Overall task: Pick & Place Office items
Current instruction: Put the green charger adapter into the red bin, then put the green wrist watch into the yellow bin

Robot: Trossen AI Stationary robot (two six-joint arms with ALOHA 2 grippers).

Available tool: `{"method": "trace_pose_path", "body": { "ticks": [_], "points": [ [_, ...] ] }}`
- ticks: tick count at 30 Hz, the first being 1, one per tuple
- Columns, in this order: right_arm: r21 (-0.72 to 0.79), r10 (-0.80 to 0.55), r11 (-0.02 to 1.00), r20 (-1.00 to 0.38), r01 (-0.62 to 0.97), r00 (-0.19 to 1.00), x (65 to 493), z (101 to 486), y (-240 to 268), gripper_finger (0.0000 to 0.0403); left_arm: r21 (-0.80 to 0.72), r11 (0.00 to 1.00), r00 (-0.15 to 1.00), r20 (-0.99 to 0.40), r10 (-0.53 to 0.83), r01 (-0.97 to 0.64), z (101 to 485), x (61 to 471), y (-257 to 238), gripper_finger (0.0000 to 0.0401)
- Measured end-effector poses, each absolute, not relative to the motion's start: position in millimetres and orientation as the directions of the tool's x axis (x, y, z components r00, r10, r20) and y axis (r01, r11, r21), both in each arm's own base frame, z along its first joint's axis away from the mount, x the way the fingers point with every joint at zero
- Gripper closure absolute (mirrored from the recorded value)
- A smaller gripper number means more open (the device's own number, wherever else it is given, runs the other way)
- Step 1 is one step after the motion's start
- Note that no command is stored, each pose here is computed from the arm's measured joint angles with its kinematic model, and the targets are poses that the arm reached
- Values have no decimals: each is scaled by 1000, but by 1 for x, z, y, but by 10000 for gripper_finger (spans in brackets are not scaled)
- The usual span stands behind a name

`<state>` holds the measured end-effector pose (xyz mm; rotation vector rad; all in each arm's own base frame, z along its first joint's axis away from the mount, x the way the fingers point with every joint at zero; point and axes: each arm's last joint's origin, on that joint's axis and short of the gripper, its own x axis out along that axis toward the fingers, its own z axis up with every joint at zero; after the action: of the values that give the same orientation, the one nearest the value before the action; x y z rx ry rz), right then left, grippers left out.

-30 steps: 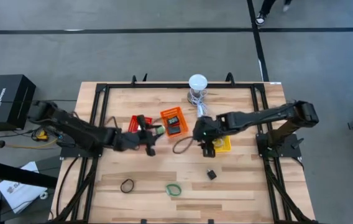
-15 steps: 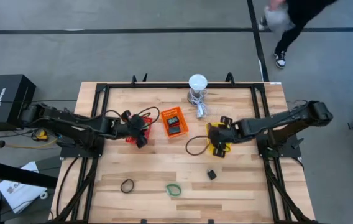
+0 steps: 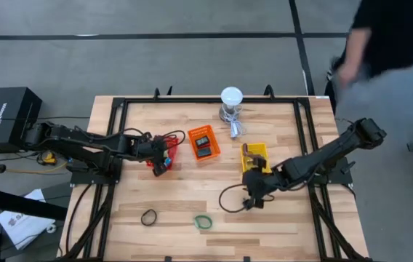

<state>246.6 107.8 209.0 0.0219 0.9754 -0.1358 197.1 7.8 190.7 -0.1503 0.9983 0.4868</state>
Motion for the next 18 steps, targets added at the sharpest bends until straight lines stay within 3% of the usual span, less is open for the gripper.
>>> {"method": "trace_pose_path", "body": {
  "ticks": [9,18],
  "points": [
    [-33,-106,988,-856,151,506,252,186,122,227,99,884,447,-834,324,-457,191,197,8,183],
    [30,-62,987,-835,158,546,254,187,133,225,72,884,495,-806,325,-462,194,202,8,181]
  ]
}}
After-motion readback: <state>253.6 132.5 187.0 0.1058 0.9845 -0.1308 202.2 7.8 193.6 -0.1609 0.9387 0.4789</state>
